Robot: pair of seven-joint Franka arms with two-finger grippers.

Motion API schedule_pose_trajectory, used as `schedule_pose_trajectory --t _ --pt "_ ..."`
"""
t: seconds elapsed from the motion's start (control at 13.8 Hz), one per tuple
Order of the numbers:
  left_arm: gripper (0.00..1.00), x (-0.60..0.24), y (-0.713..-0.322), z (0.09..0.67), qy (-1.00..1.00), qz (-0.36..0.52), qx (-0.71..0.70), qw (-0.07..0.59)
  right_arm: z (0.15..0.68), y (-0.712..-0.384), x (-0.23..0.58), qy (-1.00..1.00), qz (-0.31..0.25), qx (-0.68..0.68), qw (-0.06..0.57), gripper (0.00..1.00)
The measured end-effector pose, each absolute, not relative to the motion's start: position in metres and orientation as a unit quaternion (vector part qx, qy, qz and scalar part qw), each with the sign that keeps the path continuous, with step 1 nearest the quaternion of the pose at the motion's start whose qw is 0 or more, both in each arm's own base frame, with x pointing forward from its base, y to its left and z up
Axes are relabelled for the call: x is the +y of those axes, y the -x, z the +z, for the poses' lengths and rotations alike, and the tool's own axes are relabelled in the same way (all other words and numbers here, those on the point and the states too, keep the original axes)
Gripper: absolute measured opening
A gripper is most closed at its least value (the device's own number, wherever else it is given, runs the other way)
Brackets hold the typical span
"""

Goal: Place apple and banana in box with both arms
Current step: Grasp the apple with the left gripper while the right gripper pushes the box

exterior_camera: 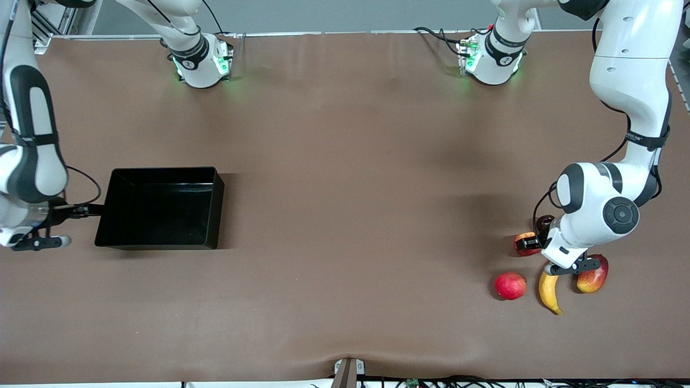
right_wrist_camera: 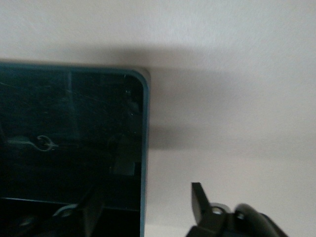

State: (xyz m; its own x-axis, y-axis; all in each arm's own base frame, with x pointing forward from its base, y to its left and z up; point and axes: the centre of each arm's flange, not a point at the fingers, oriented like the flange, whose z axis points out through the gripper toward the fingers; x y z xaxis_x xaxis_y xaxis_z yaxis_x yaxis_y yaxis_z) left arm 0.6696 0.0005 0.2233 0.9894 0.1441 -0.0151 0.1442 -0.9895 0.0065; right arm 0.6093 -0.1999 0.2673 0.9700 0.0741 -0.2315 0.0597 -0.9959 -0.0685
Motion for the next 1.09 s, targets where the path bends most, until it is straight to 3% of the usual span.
schedule_pose_trajectory --t 0.44,0.73,1.09 --pt "0.69 0.001 -0.68 0.261 -0.997 -0.013 0.073 0.002 0.247 -0.596 -0.198 0.99 0.131 -0.026 0.044 0.08" --pt "0.69 -0.005 -0.675 0.33 -0.998 -0.012 0.068 -0.001 0.262 -0.598 -0.186 0.985 0.159 -0.033 0.063 0.06" --pt "0.69 -0.022 -0.663 0.379 -0.998 -0.012 0.054 0.0 0.352 -0.633 -0.09 0.974 0.196 -0.027 0.109 0.06"
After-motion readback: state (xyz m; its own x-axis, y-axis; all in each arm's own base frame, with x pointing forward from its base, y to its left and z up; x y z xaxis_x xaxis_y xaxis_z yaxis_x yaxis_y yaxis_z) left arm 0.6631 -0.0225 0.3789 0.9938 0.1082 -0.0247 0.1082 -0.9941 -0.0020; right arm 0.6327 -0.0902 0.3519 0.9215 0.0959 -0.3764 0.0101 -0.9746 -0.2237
